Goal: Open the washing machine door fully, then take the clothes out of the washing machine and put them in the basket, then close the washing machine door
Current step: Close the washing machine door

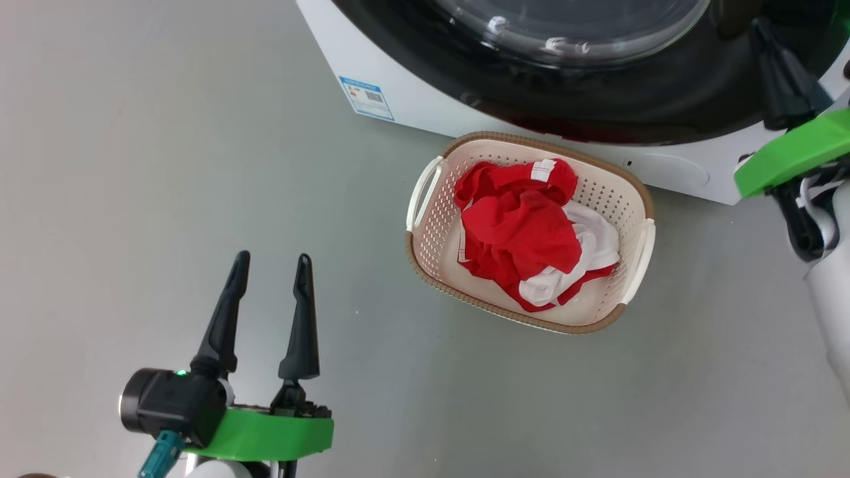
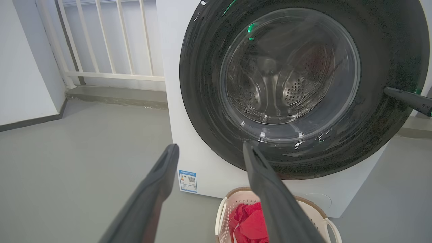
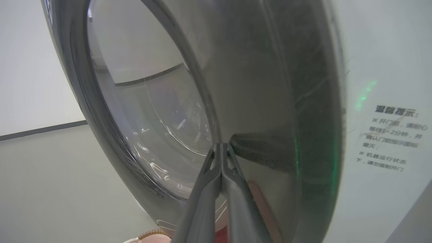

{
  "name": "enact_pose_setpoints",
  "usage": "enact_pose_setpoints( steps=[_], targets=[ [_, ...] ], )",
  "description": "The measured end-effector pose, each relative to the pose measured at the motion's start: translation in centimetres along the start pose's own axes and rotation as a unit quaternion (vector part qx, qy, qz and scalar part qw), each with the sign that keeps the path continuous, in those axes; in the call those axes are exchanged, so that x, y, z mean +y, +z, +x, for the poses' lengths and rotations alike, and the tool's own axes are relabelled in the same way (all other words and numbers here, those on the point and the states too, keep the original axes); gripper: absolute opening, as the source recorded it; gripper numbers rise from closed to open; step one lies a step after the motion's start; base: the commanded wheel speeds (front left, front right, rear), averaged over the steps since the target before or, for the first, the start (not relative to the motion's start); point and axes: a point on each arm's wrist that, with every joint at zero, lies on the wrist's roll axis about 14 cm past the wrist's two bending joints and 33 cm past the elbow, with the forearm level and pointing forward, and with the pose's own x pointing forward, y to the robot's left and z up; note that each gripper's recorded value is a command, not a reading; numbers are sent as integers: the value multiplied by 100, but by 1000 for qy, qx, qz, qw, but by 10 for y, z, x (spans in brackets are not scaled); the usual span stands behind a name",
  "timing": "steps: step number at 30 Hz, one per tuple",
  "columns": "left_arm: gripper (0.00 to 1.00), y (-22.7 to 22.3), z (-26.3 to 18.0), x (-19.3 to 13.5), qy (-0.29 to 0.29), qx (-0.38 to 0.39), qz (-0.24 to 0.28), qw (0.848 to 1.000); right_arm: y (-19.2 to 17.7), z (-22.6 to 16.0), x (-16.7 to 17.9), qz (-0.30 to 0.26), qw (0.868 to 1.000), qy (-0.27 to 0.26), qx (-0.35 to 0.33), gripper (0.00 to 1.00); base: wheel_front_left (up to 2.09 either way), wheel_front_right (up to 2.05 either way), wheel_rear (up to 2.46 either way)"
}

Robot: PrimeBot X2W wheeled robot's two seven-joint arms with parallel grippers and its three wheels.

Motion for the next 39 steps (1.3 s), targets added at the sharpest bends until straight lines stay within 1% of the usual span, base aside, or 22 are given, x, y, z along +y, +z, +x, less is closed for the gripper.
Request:
enact_pose_setpoints(
  steps=[6,14,23,32,36,39],
  targets=[
    [100,-5,0,3,2,7,6,1000,-3,16,-10,-4,1000,-11,3,0,0,0,0],
    [100,-9,2,3,2,13,11,1000,-10,29,-21,-6,1000,-26,10,0,0,0,0],
    [100,-14,4,3,2,20,14,1000,-19,37,-24,-13,999,-26,19,0,0,0,0],
    [100,-10,8,-3,-8,12,9,1000,-9,33,-24,-10,999,-31,10,0,0,0,0],
    [100,-8,10,-7,-14,6,5,1000,2,26,-22,-8,999,-31,-5,0,0,0,0],
    [100,-4,10,-10,-19,0,4,1000,6,16,-16,6,999,-29,-13,0,0,0,0]
  ],
)
